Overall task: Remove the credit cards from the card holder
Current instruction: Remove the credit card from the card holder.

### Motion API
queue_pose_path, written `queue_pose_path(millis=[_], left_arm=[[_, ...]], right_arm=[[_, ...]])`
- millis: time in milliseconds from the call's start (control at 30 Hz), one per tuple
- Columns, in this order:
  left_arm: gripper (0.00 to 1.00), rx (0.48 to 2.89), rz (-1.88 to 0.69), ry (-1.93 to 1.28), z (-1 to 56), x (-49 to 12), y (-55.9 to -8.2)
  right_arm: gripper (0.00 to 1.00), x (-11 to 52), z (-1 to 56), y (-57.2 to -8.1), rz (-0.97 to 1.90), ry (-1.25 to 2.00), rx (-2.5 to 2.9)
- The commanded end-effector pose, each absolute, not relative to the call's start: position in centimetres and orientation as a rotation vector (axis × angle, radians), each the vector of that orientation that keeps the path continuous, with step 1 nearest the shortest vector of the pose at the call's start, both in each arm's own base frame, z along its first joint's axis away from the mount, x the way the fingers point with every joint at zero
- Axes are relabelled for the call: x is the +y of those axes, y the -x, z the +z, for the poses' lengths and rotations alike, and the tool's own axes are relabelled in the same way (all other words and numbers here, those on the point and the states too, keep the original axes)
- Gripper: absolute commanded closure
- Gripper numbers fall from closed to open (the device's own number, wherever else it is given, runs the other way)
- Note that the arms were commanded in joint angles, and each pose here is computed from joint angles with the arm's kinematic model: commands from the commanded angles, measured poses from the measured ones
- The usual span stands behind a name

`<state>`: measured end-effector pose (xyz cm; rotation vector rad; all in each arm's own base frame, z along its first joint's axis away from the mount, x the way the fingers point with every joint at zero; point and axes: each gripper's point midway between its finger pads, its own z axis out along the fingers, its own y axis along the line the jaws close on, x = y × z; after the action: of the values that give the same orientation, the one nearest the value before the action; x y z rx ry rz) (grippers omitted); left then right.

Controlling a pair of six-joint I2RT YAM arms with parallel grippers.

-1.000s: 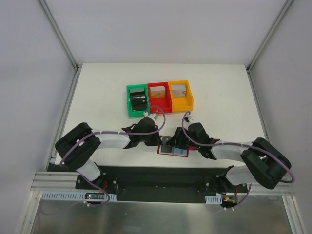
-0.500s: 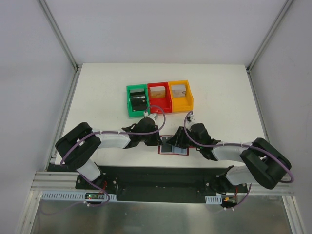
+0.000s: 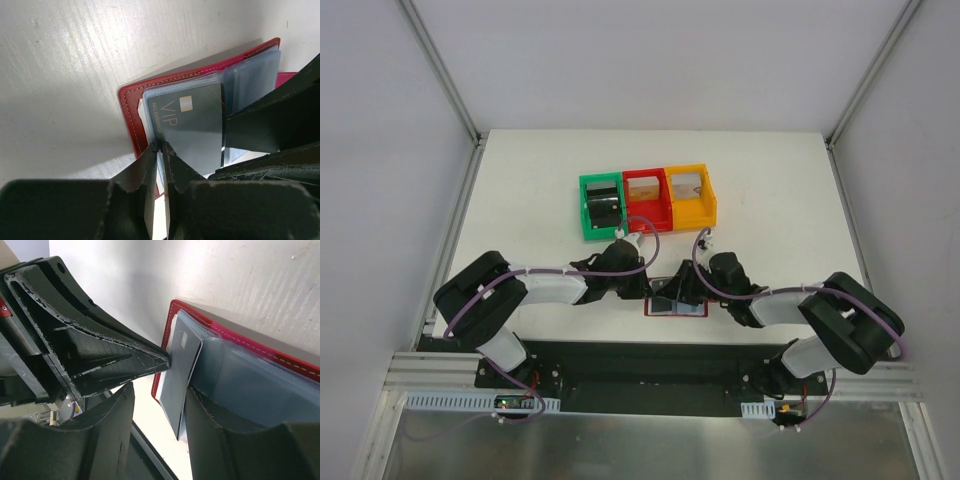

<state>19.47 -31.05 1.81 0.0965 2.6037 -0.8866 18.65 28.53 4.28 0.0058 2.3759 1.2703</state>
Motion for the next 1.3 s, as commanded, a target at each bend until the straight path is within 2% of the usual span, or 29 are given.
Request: queue_pose_path(millis=[0,467,833,1033,1133,1267], left_arm=[[0.92,2.659,-0.877,-0.13,0.0,-30.9,-18.6],[0.91,2.668,-0.835,-0.11,-0.4,-30.0,-18.5],[0.98,2.669,-0.808,-0.077,-0.6,-29.4,-18.6],[0.88,2.65,-0.815,-0.079,-0.1,-29.3,-18.7],[0.88,2.649,-0.808,-0.085,-0.1,-29.3,-18.8],[0.93,2.67,-0.789,-0.08,-0.6,-29.2,-18.7]], right_arm=[[0.55,31.4,8.1,-17.1,1.529,0.143,2.265],[0.56,30.7,8.5,-17.6,1.522,0.113,2.246],[0.57,30.4,8.8,-17.7,1.516,0.106,2.239],[0.57,30.3,8.6,-17.6,1.508,0.106,2.247],[0.58,30.2,8.7,-17.7,1.507,0.107,2.244],[0.58,30.2,8.8,-17.6,1.507,0.107,2.24]])
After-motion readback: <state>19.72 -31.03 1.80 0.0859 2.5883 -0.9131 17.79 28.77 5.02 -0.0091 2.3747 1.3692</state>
